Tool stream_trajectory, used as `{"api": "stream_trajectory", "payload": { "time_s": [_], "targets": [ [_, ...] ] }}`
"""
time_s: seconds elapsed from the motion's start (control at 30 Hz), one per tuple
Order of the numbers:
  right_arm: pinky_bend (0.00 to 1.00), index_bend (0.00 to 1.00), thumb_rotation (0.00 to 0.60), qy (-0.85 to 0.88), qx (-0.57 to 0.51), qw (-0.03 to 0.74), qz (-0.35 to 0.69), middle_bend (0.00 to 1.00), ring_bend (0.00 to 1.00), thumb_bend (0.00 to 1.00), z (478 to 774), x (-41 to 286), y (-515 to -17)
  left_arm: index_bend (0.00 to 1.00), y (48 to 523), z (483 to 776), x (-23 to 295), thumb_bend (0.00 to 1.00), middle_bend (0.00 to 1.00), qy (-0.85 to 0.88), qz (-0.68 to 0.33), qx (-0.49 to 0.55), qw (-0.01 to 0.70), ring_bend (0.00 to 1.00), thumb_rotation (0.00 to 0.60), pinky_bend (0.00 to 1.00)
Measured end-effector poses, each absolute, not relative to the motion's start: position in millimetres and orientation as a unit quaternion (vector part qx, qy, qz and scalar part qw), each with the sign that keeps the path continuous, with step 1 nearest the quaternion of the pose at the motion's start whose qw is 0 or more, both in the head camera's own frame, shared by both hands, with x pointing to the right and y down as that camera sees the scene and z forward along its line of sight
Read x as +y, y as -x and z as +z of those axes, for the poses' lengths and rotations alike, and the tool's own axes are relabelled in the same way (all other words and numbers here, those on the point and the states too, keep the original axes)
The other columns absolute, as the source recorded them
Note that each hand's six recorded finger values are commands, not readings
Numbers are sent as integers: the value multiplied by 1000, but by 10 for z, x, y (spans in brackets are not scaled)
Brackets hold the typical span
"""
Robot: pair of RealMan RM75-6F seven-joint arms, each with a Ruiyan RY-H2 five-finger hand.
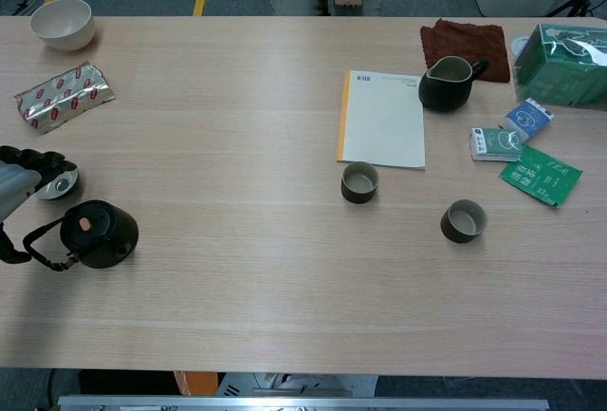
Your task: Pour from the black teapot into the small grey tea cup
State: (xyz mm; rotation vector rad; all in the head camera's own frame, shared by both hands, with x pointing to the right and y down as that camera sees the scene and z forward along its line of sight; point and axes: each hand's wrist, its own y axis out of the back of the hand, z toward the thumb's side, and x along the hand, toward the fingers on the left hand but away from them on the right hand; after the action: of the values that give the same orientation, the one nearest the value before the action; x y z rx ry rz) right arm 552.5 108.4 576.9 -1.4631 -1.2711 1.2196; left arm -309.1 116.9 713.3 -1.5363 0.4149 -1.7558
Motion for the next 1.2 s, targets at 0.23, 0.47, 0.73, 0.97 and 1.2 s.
{"api": "stream_trajectory", "payload": {
  "time_s": [0.23, 0.47, 0.73, 0.97, 1.2],
  "targets": [
    [273, 270, 600, 580, -508, 411, 486, 251, 144, 145, 5762, 1103, -5548, 0, 2951, 7179, 1210, 94, 0, 616, -674, 154, 378, 0, 600, 0],
    [272, 270, 600, 579, -510, 411, 486, 251, 143, 146, 5755, 1105, -5566, 0, 2814, 7202, 1134, 94, 0, 624, -663, 157, 382, 0, 600, 0],
    [272, 270, 600, 577, -512, 408, 488, 251, 144, 146, 5762, 1110, -5598, 0, 2682, 7250, 957, 94, 0, 631, -658, 169, 375, 0, 600, 0],
    [272, 270, 600, 576, -513, 407, 488, 251, 143, 146, 5771, 1108, -5611, 0, 2564, 7220, 780, 95, 0, 632, -650, 183, 381, 0, 600, 0],
    [272, 270, 600, 576, -514, 406, 489, 251, 143, 146, 5779, 1105, -5615, 0, 2498, 7232, 642, 95, 0, 630, -648, 192, 381, 0, 600, 0]
  ]
}}
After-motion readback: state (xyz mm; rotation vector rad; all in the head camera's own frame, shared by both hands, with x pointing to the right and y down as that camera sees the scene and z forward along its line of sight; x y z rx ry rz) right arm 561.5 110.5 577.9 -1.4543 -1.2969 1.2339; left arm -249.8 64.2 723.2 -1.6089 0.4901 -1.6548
